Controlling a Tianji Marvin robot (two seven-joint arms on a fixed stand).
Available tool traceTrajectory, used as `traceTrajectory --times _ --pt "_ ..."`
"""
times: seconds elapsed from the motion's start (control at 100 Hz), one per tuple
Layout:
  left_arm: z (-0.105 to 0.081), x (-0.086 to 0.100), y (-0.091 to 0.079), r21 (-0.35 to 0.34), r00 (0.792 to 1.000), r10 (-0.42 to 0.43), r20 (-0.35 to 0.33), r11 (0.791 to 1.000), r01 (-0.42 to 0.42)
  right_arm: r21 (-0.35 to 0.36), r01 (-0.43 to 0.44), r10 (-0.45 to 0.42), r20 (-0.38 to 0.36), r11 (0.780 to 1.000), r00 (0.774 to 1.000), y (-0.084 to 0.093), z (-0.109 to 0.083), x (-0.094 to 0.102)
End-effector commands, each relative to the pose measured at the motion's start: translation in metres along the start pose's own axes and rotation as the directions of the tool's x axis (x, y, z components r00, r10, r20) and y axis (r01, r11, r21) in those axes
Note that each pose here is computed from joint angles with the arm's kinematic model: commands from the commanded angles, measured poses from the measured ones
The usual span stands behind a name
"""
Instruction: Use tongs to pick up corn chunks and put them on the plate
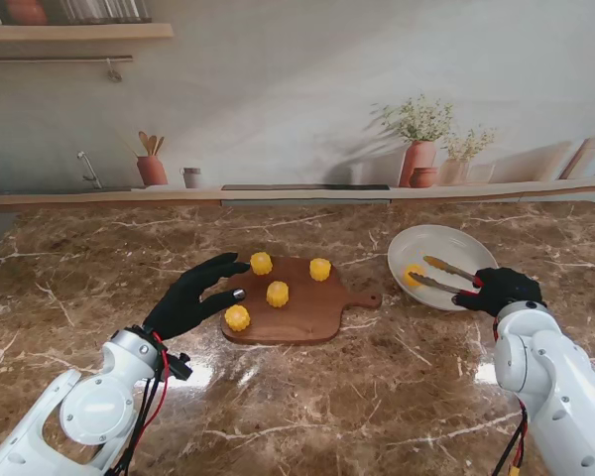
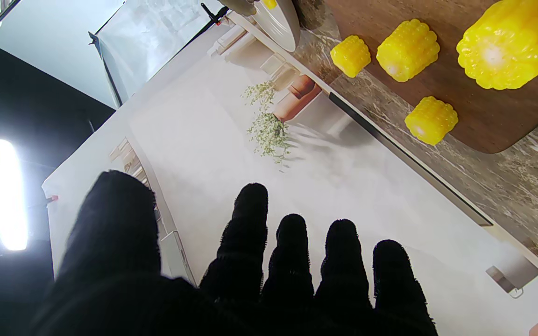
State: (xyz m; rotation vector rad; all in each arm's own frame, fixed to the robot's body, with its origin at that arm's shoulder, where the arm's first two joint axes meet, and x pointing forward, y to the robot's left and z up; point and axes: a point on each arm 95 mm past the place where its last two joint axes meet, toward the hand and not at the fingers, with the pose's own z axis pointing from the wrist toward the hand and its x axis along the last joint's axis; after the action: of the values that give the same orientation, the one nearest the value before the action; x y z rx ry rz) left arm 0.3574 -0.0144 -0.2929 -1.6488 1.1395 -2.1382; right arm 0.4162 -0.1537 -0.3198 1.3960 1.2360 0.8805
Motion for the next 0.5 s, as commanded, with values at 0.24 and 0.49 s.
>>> traceTrajectory --times 0.24,0.49 --pt "0.003 0.001 -0.002 -0.023 1.0 0.007 -0.004 1.0 -0.007 -0.006 -0.003 0.002 -0.152 1.0 0.988 0.02 0.001 0.038" --pt "0.003 0.001 -0.002 -0.025 1.0 0.008 -0.008 1.0 -0.009 0.032 0.051 -0.039 -0.296 0.998 0.954 0.033 0.01 0.085"
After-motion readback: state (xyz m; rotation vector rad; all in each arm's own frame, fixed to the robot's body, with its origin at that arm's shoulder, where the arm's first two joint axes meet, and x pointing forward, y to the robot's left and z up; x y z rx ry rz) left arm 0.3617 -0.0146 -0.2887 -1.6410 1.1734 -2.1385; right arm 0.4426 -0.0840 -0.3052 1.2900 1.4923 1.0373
